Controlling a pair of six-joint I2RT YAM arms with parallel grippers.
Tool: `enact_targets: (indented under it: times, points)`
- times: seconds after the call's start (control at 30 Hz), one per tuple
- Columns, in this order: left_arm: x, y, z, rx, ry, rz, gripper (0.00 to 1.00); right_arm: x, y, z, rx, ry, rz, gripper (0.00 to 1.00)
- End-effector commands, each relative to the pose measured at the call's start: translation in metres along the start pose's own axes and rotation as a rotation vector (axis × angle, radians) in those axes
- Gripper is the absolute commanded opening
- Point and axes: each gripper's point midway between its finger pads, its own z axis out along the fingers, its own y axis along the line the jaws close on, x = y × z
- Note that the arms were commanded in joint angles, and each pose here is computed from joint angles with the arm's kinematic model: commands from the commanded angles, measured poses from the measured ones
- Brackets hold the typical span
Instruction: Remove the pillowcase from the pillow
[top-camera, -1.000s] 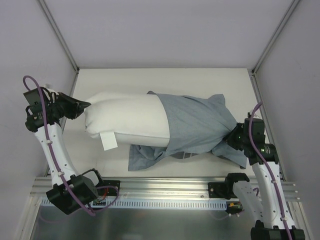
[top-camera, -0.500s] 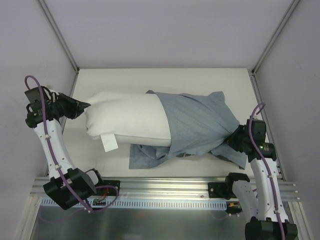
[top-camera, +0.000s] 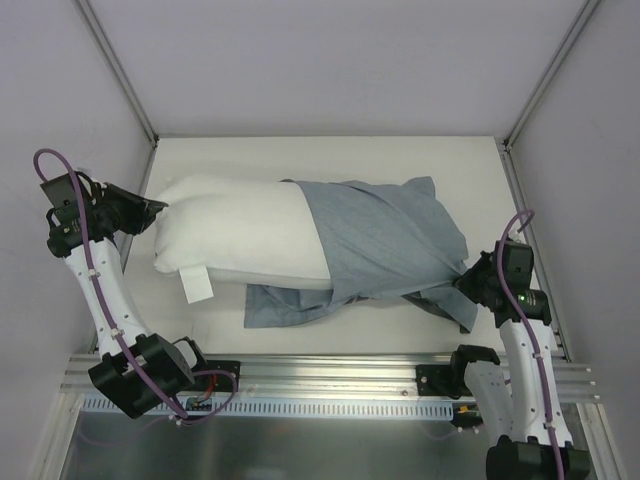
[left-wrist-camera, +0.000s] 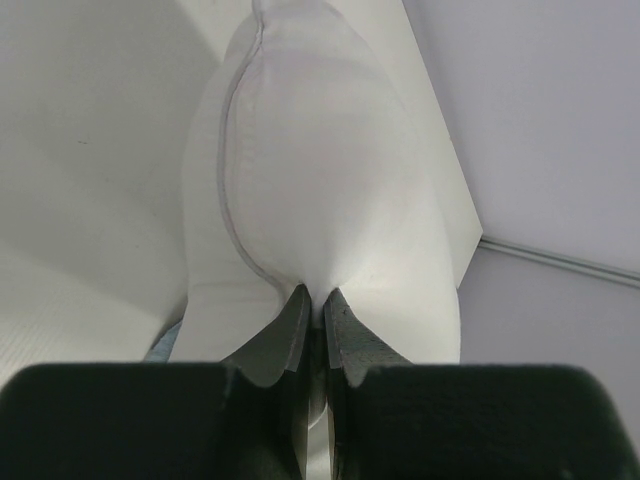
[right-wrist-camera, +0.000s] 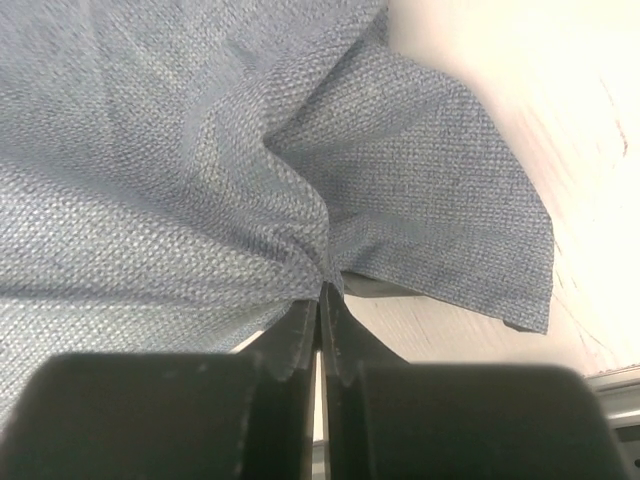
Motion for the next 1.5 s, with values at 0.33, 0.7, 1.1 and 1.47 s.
enact_targets:
  times: [0.33,0.7,1.1,1.47]
  points:
    - [-0.045,-0.016,-0.009,0.037,-0.182,0.098,0.0,-0.087,-0.068,-0.032,0.247,-0.294,0.313,0.01]
    - [-0.037,-0.042,0.003,0.092,-0.109,0.197,0.0,-0.081,-0.046,-0.029,0.048,-0.27,0.357,0.01]
    - [-0.011,-0.076,-0.023,0.09,-0.15,0.432,0.93,-0.045,-0.025,-0.025,0.006,-0.166,0.166,0.65]
    - [0.088,-0.087,0.024,0.055,0.095,0.637,0.93,-0.074,0.027,-0.067,-0.138,-0.266,0.071,0.92]
